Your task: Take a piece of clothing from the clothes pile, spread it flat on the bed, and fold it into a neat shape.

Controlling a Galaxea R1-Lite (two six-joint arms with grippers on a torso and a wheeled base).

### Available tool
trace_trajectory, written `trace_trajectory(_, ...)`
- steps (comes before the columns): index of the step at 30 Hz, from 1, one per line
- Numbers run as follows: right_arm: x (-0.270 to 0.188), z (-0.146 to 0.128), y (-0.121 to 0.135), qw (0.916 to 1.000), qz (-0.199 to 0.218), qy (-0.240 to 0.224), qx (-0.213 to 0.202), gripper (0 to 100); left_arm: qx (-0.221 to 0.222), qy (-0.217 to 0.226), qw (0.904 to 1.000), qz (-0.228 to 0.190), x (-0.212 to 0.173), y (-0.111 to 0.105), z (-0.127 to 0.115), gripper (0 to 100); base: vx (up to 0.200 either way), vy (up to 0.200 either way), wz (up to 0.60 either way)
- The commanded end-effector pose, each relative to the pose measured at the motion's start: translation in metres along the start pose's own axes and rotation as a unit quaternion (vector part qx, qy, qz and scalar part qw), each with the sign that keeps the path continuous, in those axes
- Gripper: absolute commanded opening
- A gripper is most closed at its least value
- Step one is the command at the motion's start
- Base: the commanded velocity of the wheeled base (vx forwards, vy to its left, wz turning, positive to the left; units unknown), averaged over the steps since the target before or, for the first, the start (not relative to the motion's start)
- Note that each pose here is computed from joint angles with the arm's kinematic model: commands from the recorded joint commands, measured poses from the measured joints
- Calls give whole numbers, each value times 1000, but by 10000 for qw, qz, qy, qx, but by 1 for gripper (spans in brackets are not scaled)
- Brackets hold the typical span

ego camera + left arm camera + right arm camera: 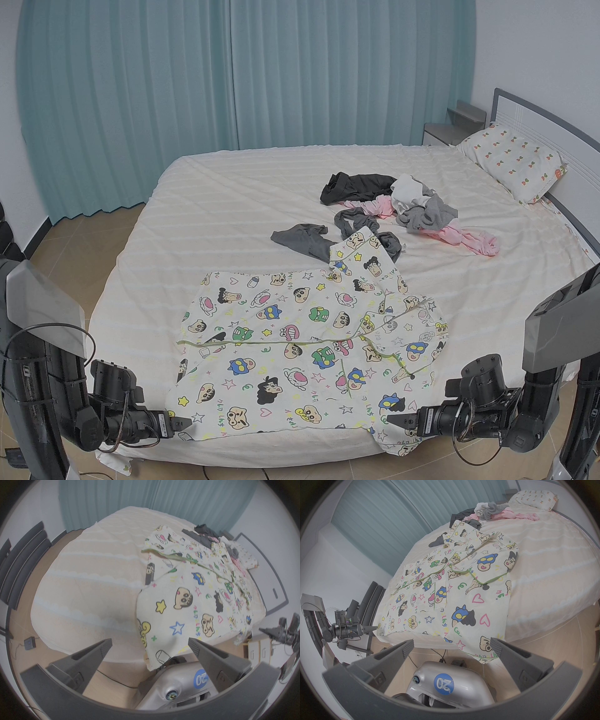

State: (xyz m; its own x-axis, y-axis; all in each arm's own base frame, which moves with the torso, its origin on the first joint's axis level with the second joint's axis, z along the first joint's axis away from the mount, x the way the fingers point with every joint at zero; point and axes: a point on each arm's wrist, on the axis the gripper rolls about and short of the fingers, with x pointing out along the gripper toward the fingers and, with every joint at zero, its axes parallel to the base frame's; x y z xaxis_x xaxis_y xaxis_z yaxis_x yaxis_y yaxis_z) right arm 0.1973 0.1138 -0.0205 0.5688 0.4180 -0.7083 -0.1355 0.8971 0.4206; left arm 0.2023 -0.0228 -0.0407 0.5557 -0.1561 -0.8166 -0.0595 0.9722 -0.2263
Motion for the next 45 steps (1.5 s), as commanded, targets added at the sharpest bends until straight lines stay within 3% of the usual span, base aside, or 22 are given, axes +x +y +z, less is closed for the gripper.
trace_trajectory(1,2,0,0,10000,2,6,6,100,277,346,9990,46,14,3,-18,100,0,0,0)
trace_trajectory(23,6,0,0,10000,38,-52,-8,100,623,315,9973,-230,24,-14,-18,100,0,0,0)
trace_trajectory(24,8,-1,-1,10000,50,-72,-10,100,617,301,9974,-234,24,-15,-17,0,0,0,0)
trace_trajectory(32,12,-9,-9,9998,42,-115,-185,100,555,307,9977,-246,23,-15,-18,0,0,0,0)
trace_trajectory(45,21,-16,-26,9996,-173,54,-228,100,76,187,9991,-363,18,-15,-18,0,0,0,0)
